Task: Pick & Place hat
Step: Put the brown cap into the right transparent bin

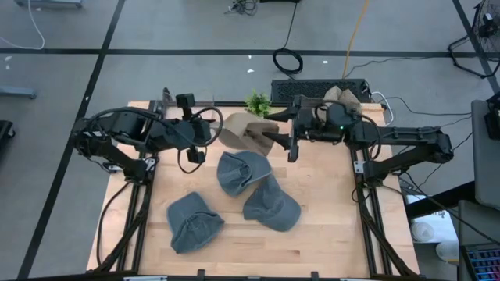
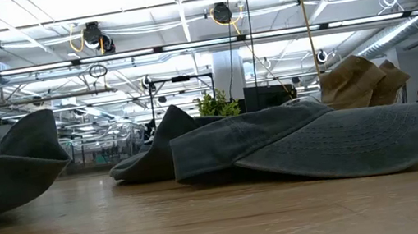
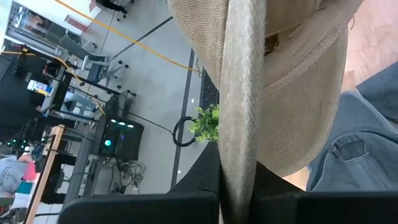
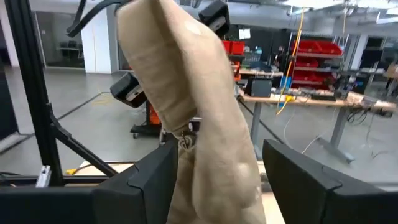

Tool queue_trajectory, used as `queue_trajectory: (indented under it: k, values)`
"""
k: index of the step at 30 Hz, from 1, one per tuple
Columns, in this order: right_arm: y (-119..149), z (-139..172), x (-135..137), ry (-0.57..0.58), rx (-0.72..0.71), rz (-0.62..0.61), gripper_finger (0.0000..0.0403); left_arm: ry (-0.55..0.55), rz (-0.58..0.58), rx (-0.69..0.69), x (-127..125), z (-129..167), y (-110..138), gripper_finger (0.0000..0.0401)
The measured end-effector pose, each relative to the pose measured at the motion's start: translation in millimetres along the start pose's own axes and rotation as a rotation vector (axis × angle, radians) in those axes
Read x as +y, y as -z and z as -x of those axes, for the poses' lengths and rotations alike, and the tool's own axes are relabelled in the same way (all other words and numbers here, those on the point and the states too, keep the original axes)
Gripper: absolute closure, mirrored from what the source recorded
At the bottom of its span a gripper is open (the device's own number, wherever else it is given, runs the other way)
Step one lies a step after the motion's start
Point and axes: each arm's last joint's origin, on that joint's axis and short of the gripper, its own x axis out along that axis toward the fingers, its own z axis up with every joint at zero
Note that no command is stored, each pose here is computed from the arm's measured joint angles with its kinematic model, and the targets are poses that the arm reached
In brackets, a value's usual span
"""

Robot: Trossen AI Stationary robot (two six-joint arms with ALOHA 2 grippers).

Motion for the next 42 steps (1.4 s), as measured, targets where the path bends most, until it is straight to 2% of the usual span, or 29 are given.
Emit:
queue_trajectory:
  k: [4,7,11,16,20,24,30,35,38,42]
  values:
    - [0.5,1.4,0.0,0.000,0.002,-0.056,0.0184,0.005,-0.008,0.007,-0.9,1.0,1.1,0.0392]
    - [-0.7,2.6,0.0,-0.001,-0.003,-0.100,0.0209,0.007,-0.006,0.015,-1.2,1.0,2.1,0.0392]
    - [-0.9,3.6,0.1,-0.003,0.001,-0.137,0.0272,0.007,-0.004,0.015,-1.2,0.9,2.0,0.0392]
    - [-1.1,4.0,-0.3,-0.001,0.002,-0.104,0.0379,0.006,0.005,0.014,-1.2,1.0,1.9,0.0392]
    - [0.2,4.1,-1.0,0.001,0.016,-0.103,0.0391,0.006,0.018,0.012,-1.2,0.9,1.7,0.0387]
    - [-6.1,13.9,-0.9,-0.011,0.012,-0.040,0.0393,0.034,0.072,0.005,-1.7,0.8,1.2,0.0354]
    - [-35.5,55.4,-5.1,0.112,-0.070,0.149,0.0393,0.225,0.169,0.026,-8.0,1.9,5.3,0.0287]
    - [-54.5,88.9,-5.9,0.146,-0.132,0.333,0.0393,0.358,0.258,0.088,-12.6,3.4,10.6,0.0228]
    - [-55.6,101.2,-6.8,0.184,-0.085,0.496,0.0393,0.383,0.295,0.102,-13.5,3.8,11.3,0.0202]
    - [-50.9,105.9,-10.4,0.296,0.055,0.793,0.0393,0.382,0.314,0.101,-13.4,3.7,10.8,0.0181]
